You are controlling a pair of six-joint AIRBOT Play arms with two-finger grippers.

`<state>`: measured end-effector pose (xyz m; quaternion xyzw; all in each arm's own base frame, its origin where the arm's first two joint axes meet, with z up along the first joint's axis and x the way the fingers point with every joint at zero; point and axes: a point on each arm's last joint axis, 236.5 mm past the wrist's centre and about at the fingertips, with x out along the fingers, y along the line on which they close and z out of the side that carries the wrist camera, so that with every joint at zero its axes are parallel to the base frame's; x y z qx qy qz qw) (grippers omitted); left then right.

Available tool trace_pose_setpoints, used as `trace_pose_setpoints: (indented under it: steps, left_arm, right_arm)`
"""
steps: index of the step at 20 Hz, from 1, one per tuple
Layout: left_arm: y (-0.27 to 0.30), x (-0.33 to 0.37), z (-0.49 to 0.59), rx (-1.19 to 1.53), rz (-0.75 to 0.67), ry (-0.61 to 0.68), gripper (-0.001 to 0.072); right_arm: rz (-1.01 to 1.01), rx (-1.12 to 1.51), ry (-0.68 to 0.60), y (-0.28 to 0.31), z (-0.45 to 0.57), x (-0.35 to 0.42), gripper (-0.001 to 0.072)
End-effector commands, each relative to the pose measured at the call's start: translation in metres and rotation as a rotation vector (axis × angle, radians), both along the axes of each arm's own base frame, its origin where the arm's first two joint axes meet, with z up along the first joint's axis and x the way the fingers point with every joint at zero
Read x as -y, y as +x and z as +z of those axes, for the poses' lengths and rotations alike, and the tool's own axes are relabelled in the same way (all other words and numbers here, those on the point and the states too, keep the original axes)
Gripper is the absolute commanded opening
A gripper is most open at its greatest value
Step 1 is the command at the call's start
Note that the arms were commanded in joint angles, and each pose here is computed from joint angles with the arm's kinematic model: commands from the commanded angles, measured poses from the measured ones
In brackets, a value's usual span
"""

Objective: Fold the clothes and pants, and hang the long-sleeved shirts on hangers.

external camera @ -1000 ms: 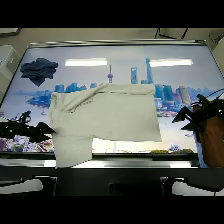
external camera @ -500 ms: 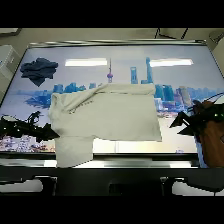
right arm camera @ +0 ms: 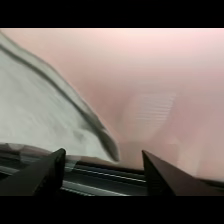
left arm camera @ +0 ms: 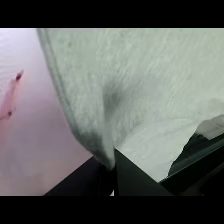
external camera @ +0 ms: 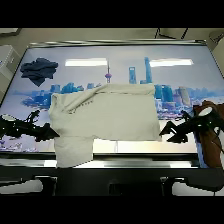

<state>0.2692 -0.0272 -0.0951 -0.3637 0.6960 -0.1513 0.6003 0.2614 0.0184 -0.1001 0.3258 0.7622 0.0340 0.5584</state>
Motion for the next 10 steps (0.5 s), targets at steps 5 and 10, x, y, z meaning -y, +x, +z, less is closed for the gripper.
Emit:
trace_pose_setpoints:
  steps: [5, 10]
  left_arm:
    - [0.006, 0.008, 0.016, 0.014, 0.001, -0.058, 0.0029]
    - [0.083, -0.014, 0.128, 0.386, 0.024, 0.035, 0.0027]
  right_arm:
    - [0.121, 0.047, -0.013, 0.011, -0.004, -0.045, 0.0039]
    - [0.147, 0.477, -0.138, 0.092, 0.122, -0.025, 0.0037]
